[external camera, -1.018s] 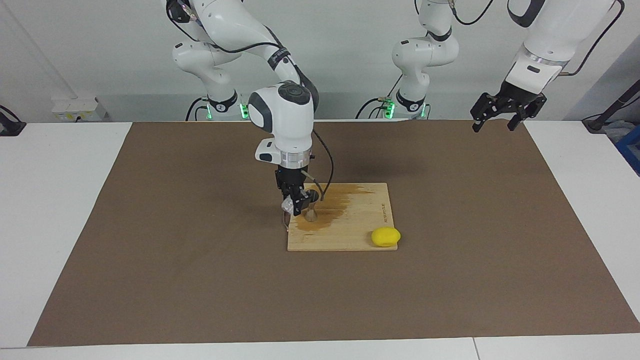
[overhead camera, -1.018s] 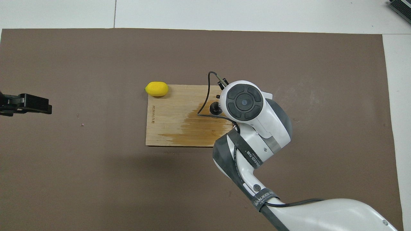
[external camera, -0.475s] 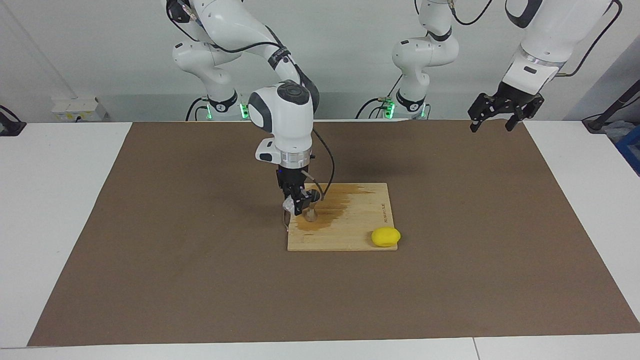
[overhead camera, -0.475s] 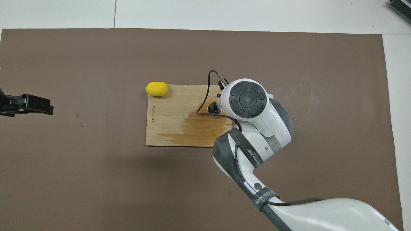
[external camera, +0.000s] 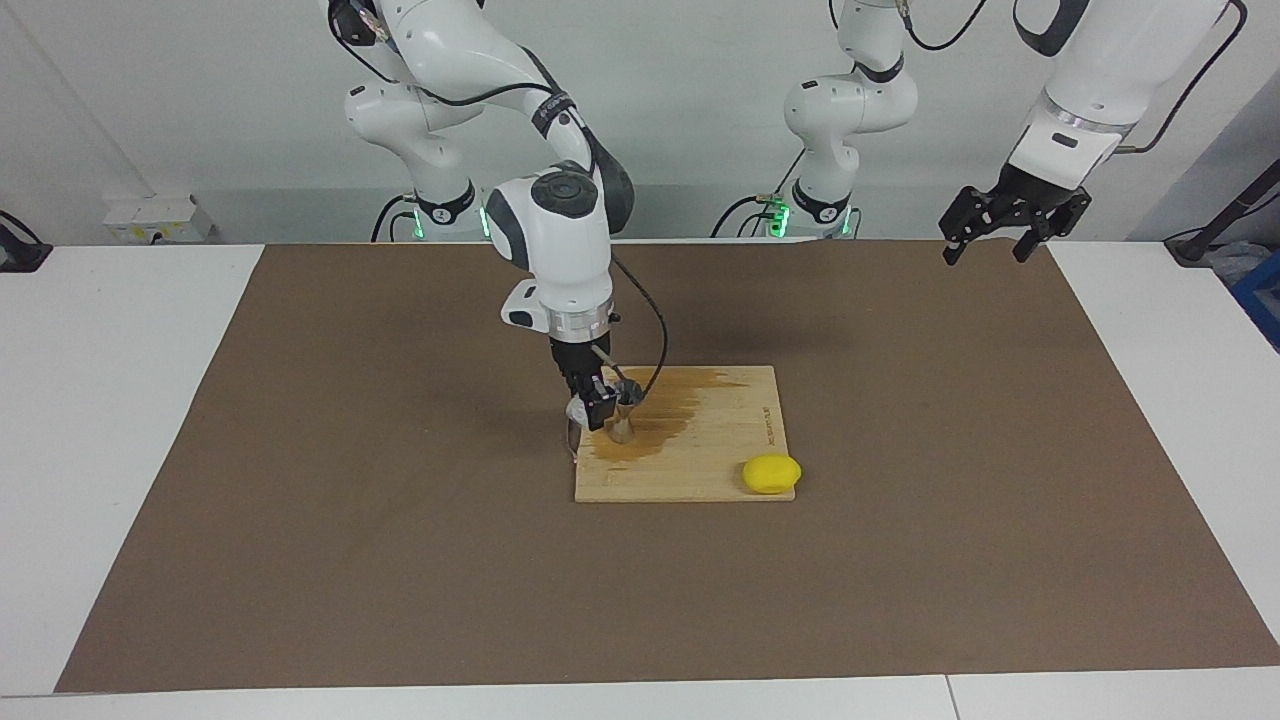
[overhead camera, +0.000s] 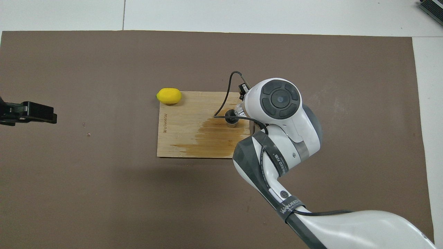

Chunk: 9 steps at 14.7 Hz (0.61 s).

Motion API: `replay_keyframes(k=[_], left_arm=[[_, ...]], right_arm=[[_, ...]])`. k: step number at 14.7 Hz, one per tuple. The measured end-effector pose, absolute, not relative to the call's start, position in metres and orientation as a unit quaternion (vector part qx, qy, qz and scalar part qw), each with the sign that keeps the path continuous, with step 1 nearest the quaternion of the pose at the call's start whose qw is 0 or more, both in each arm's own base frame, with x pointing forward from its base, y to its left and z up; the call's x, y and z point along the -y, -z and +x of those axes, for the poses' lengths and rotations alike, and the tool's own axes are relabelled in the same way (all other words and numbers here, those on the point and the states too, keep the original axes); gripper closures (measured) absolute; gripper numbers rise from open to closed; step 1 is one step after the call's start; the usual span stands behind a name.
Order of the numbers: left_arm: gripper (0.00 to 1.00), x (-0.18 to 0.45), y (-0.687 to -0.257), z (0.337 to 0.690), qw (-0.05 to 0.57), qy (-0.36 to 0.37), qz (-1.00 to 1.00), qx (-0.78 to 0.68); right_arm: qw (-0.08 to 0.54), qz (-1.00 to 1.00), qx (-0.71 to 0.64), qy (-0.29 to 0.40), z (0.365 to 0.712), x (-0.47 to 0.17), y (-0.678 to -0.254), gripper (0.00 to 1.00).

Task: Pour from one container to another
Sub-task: 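Tilt the glass cup with the right gripper over the metal cup, then turn the glass cup upright and carry it back off the board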

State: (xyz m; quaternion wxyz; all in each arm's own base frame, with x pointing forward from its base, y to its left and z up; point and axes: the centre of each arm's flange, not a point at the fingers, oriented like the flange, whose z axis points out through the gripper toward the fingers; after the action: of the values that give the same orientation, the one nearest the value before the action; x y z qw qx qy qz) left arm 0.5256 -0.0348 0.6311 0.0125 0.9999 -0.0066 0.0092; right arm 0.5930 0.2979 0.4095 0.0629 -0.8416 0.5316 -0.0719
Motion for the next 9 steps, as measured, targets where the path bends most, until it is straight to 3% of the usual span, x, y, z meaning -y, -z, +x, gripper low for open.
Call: replay_keyframes(k=[9], left_arm=[[0.00,0.035,-0.631,0.526,0.012,-0.009,1.000,0.007]], right_arm=[[0.114,-0.798,-0.592,-0.004,0.615,-0.251,-0.414,0.49]])
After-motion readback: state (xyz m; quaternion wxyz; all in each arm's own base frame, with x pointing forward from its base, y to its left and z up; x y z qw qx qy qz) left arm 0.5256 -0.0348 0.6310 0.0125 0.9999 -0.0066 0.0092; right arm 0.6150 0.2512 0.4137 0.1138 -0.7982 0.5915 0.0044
